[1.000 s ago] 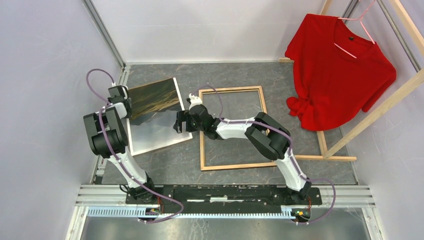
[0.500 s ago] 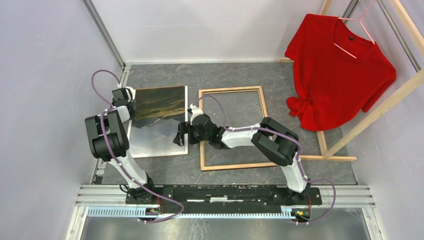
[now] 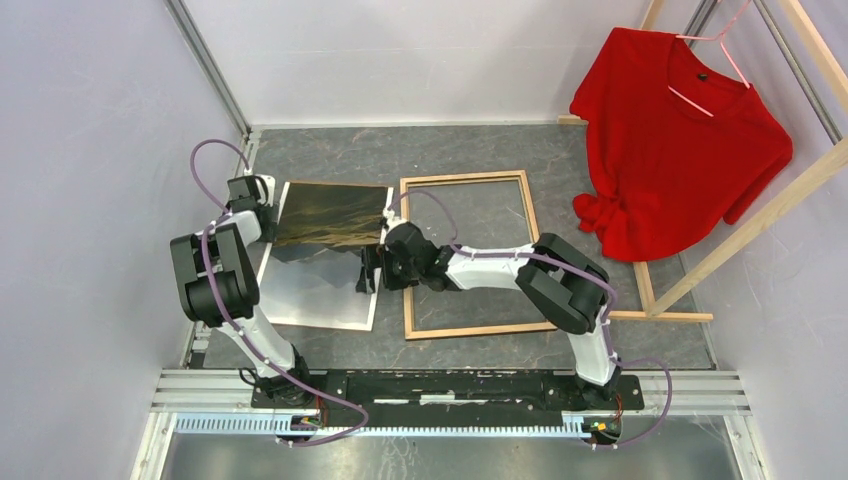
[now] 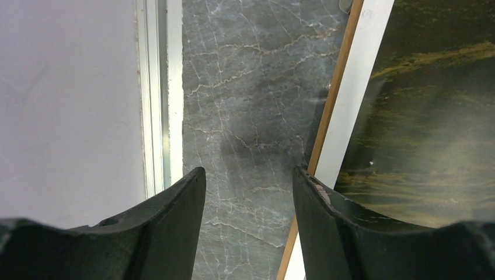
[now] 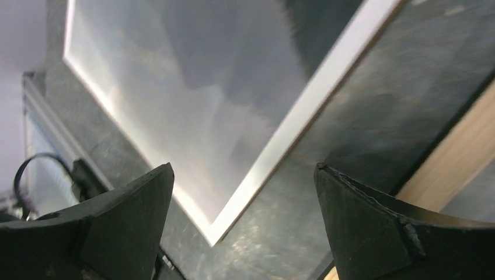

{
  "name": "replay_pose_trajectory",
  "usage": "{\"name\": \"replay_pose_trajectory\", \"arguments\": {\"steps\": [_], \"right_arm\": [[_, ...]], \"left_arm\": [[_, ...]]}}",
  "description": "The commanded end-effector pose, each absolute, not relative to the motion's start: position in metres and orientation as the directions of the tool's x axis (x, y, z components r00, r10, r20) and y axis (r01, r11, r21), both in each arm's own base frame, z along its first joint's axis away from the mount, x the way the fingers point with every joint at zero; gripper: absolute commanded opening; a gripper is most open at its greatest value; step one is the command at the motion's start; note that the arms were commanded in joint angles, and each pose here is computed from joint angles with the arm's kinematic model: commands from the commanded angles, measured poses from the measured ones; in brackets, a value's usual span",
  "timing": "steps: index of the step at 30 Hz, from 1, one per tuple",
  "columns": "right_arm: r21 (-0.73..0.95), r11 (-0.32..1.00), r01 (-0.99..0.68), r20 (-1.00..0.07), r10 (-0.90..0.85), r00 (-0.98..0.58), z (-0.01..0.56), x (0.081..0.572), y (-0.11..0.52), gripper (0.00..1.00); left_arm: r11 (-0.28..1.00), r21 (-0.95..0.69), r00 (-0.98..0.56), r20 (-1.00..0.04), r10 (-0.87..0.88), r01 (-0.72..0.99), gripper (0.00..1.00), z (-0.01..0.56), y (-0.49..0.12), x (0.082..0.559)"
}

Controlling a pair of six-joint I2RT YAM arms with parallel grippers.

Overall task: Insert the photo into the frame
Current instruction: Adjust the photo frame item at the center of the board.

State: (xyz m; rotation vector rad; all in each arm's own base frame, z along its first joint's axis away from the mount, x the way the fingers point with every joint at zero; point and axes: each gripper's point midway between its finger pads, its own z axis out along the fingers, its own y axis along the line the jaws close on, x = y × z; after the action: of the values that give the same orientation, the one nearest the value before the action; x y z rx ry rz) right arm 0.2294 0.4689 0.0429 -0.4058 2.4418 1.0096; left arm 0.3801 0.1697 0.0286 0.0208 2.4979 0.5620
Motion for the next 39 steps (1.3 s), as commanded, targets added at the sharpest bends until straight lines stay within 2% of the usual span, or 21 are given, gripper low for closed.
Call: {"name": "replay_pose_trajectory", "arguments": {"steps": [1, 7, 17, 27, 39], "right_arm": [[0.404, 0.86, -0.312, -0.518, -0.066, -0.853, 0.011, 0.279, 0.423, 0.98], [0.413, 0.869, -0.273, -0.532, -0.013, -0.847, 0.007, 0.325, 0.44, 0.98], [0.422, 0.89, -0.174, -0.556, 0.102, -0.825, -0.002, 0.378, 0.445, 0.98], [0.438, 0.885, -0.16, -0.558, 0.128, -0.82, -0.003, 0.383, 0.439, 0.98], [0.44, 0.849, -0.293, -0.678, 0.1, -0.728, 0.059, 0.379, 0.462, 0.95]], "left_arm": [[0.936, 0.352, -0.884, -0.445, 0.145, -0.024, 0.65, 0.029, 0.165, 0.362], [0.934, 0.356, -0.869, -0.475, 0.139, -0.045, 0.67, 0.048, 0.169, 0.376], [0.937, 0.34, -0.874, -0.475, 0.1, -0.078, 0.69, 0.039, 0.175, 0.397], [0.951, 0.308, -0.907, -0.405, 0.118, -0.014, 0.65, -0.003, 0.146, 0.388], [0.918, 0.397, -0.923, -0.348, 0.164, 0.014, 0.64, -0.016, 0.136, 0.368]]}}
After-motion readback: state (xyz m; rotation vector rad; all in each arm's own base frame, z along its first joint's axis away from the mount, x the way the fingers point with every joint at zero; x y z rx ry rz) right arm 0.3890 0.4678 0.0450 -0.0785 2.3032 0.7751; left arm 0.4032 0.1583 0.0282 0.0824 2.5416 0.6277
